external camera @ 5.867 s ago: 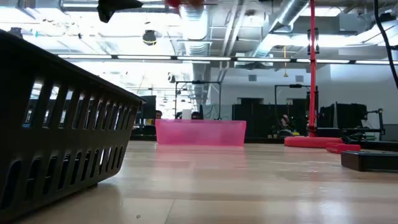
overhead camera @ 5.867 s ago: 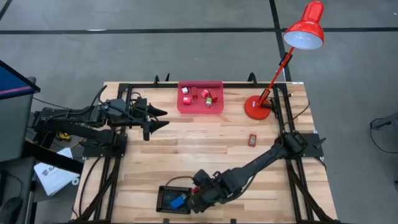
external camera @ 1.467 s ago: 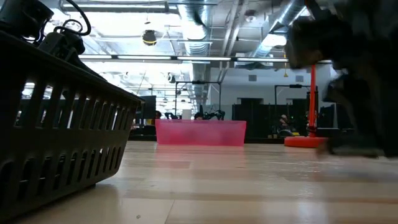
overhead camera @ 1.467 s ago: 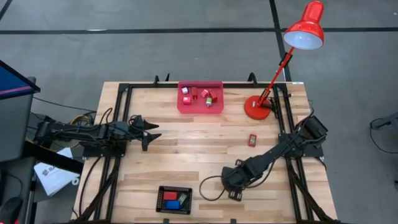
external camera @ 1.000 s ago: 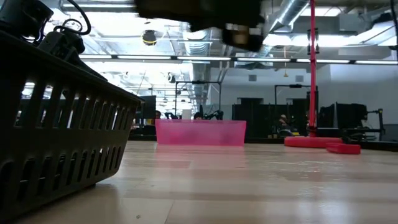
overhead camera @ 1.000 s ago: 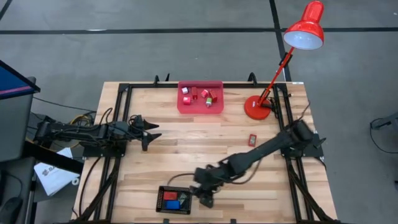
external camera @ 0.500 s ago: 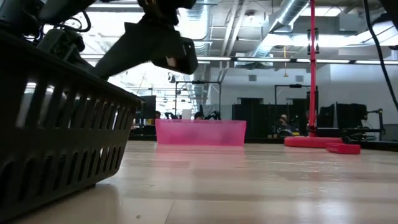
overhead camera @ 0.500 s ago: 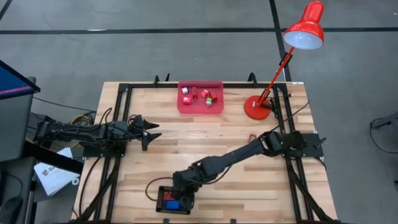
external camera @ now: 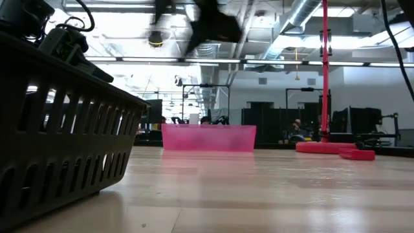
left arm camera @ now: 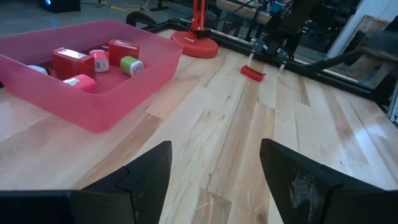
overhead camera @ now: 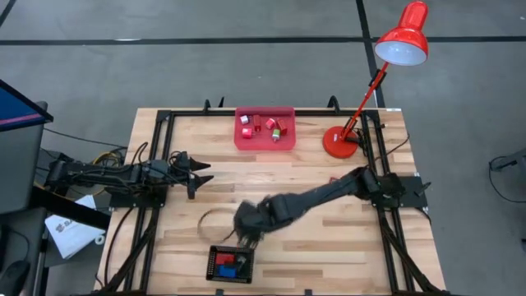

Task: Pick & Place Office items
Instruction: Put the red digital timer into the black bin

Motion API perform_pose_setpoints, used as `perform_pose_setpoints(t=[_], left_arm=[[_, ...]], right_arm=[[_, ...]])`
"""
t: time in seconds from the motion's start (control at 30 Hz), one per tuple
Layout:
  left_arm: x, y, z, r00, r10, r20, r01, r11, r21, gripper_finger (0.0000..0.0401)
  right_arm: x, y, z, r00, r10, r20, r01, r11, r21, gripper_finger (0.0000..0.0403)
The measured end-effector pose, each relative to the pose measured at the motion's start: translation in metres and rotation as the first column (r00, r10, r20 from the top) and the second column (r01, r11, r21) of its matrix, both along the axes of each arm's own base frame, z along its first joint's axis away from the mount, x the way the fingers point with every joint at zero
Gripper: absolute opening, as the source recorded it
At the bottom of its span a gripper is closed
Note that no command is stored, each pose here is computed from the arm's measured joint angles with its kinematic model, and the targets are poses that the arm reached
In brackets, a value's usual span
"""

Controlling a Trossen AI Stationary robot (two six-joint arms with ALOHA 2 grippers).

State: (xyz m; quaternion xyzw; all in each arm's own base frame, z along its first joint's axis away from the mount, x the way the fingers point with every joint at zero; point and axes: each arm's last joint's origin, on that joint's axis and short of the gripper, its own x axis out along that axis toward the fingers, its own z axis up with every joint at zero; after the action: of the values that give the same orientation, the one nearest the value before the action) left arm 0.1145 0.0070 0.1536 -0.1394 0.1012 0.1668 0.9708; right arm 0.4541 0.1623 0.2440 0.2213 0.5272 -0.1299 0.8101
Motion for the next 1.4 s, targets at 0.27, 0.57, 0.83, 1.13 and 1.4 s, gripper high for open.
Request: perform_pose_setpoints(t=[0.27,0.57,0.83,1.13,1.4], left_arm=[[0.0,0.0,0.001,1.0,0.0,0.007,0.0,1.0,0.0,0.0241],[0.002,0.0,0.001,1.0,-0.001,0.02,0.001,1.0,-0.001,0.0241],[0.004,0.0,0.001,1.0,0.001,0.015,-0.001,1.0,0.0,0.0241],[0.004,0.0,0.002,1.0,0.005,0.02,-0.005,1.0,0.001,0.0241],[0.004,0.0,0.002,1.0,0.004,0.021,-0.004,1.0,0.001,0.0241]], right_arm=[[-0.043,-0.055,-0.007,0.83,-0.445,-0.336,0.343,0.883,-0.321,0.0232],[-0.08,-0.079,-0.038,0.73,-0.545,-0.412,0.473,0.838,-0.271,0.0251],[-0.17,-0.105,-0.012,0.565,-0.789,-0.239,0.784,0.604,-0.14,0.0252],[-0.249,-0.127,-0.018,0.286,-0.941,-0.183,0.957,0.291,-0.004,0.025],[-0.245,-0.142,-0.062,0.221,-0.953,-0.21,0.973,0.231,-0.023,0.025]])
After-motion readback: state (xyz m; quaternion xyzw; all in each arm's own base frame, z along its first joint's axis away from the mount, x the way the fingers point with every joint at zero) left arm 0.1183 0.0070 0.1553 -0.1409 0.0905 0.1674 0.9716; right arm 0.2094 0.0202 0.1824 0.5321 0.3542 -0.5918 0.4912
